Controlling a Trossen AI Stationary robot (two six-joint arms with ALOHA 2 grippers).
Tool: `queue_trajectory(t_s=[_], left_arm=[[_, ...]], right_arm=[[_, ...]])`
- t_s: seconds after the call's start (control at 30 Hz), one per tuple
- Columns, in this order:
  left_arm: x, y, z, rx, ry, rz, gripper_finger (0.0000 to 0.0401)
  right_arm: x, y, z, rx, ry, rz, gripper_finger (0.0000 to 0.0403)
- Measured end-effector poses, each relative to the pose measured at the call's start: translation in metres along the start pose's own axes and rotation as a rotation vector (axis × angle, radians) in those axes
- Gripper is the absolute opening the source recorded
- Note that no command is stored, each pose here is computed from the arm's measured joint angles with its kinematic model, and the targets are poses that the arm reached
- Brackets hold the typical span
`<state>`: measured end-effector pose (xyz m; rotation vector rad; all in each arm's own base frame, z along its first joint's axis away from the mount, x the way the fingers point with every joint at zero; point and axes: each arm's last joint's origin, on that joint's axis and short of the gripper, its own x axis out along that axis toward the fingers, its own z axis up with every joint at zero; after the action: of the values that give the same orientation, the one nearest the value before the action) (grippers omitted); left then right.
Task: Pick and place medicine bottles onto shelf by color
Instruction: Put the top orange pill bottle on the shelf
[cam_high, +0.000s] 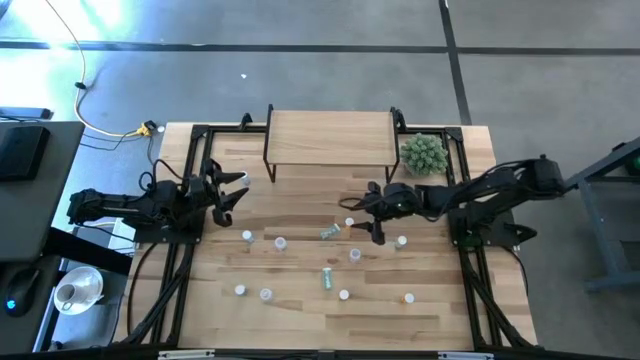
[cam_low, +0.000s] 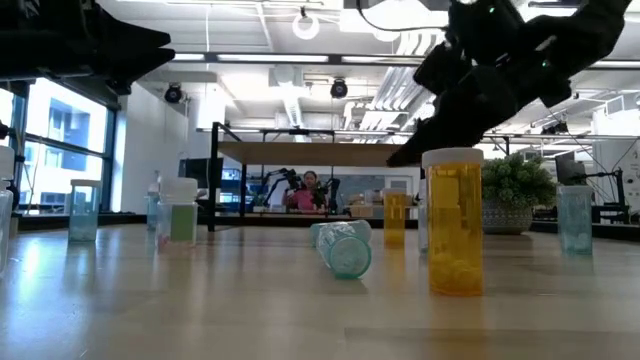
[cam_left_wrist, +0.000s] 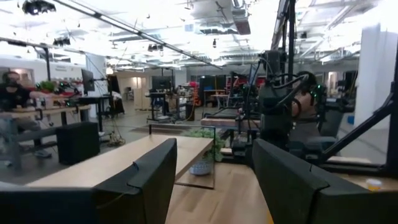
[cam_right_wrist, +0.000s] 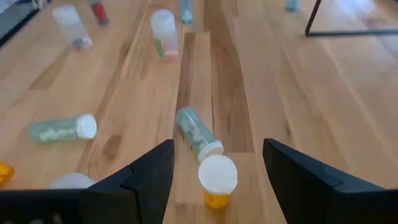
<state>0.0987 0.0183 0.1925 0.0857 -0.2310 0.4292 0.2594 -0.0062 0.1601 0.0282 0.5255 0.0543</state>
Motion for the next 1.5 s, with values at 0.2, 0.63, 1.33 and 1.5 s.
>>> queue_trajectory(t_s=[0.2, 0.63, 1.33, 1.5], left_arm=[[0.000, 0.000, 0.000, 0.052, -0.001, 0.000, 0.0200], [0.000, 0.000, 0.000, 0.052, -0.001, 0.000, 0.0200], [0.000, 0.000, -0.002, 0.018, 0.017, -0.002, 0.0200], [0.000, -0.001, -0.005, 0.021, 0.046, -0.006, 0.0200]], right_arm=[[0.012, -0.001, -0.009, -0.002, 0.023, 0.010, 0.0236], [0.029, -0.002, -0.022, -0.008, 0.045, 0.032, 0.0236], [0.028, -0.011, -0.025, -0.020, 0.071, 0.018, 0.0119], [0.027, -0.018, -0.025, -0.008, 0.070, -0.002, 0.0107]])
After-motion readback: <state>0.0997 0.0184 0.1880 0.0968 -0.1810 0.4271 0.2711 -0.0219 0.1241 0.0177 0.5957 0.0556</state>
